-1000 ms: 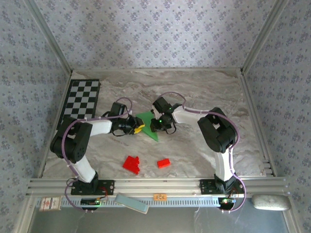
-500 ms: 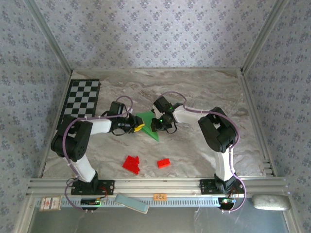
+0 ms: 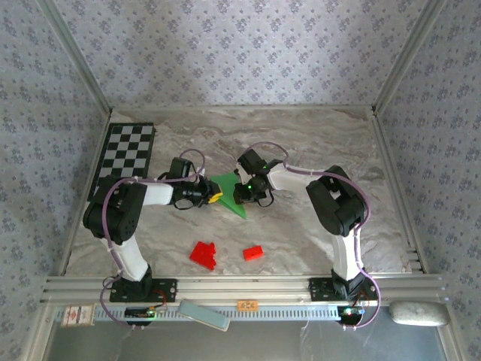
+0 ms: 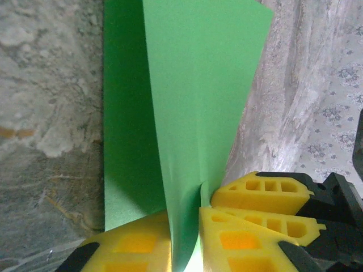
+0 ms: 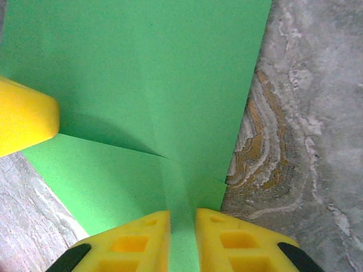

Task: Fold a paper plane with a square sheet of paper (pick it up from the middle)
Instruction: Fourth fold the wing at the center of the table.

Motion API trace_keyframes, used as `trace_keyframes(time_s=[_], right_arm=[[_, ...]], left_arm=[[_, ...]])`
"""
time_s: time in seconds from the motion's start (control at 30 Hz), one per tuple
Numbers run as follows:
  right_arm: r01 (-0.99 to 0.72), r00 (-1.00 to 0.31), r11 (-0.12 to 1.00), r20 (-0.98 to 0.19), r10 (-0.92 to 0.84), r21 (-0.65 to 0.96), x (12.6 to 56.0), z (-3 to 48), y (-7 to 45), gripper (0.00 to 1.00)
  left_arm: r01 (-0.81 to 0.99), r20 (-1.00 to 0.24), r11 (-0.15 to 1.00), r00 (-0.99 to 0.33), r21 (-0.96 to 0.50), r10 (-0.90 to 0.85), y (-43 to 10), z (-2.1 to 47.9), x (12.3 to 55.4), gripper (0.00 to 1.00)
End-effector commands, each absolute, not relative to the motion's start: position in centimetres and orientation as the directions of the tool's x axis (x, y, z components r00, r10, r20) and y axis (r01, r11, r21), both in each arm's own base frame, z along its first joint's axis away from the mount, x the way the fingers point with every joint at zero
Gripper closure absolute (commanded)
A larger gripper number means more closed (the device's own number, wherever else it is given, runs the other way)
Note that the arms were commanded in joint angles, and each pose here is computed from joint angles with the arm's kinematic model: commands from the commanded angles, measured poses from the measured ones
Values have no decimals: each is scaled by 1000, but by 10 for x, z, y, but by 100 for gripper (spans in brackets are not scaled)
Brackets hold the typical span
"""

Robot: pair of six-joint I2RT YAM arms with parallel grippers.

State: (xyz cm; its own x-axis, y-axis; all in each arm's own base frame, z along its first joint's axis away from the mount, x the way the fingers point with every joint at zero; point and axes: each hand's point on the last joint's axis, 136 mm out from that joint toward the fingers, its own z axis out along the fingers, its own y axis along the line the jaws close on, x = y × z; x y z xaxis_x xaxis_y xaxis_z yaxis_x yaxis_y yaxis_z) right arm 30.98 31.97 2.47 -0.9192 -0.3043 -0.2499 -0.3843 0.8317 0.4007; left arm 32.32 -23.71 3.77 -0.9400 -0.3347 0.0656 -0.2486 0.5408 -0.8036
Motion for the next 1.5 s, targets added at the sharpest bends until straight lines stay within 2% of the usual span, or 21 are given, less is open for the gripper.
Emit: trace_keyframes(time_s=[0.0,0.13,0.37,0.67,0.77,0.93,1.07,1.3,1.47], right_arm=[[-391,-918,836,-222,-328,385,306,16,313,77],[-403,-911,827,-257,-322,392,312,26,314,76],[-390,-918,824,-245,-313,412,311,24,314,76],[-397,-914,819,-259,-313,414,311,27,315,75],[-409,-907,815,-283,-312,411,314,32,315,70],[-463,-855,812,-421,-303,356,327,59,309,52],[-522,-783,802,-538,-314,291,331,76,302,45],[-657,-587,741,-713,-384,141,323,91,310,43],[-745,-487,663,-742,-462,75,309,82,329,43]], left_arm=[[-220,54,520,-948,-825,-315,-241,46,327,85],[-218,50,518,-947,-827,-319,-239,48,327,84],[-217,47,508,-944,-834,-326,-238,49,327,81],[-222,51,505,-943,-834,-330,-238,49,327,89],[-233,54,506,-938,-831,-342,-236,49,327,93],[-258,59,506,-925,-823,-375,-234,53,327,96],[-278,53,511,-910,-813,-411,-235,62,328,96],[-375,57,564,-865,-736,-499,-232,63,324,96],[-444,72,596,-837,-669,-542,-230,61,319,96]])
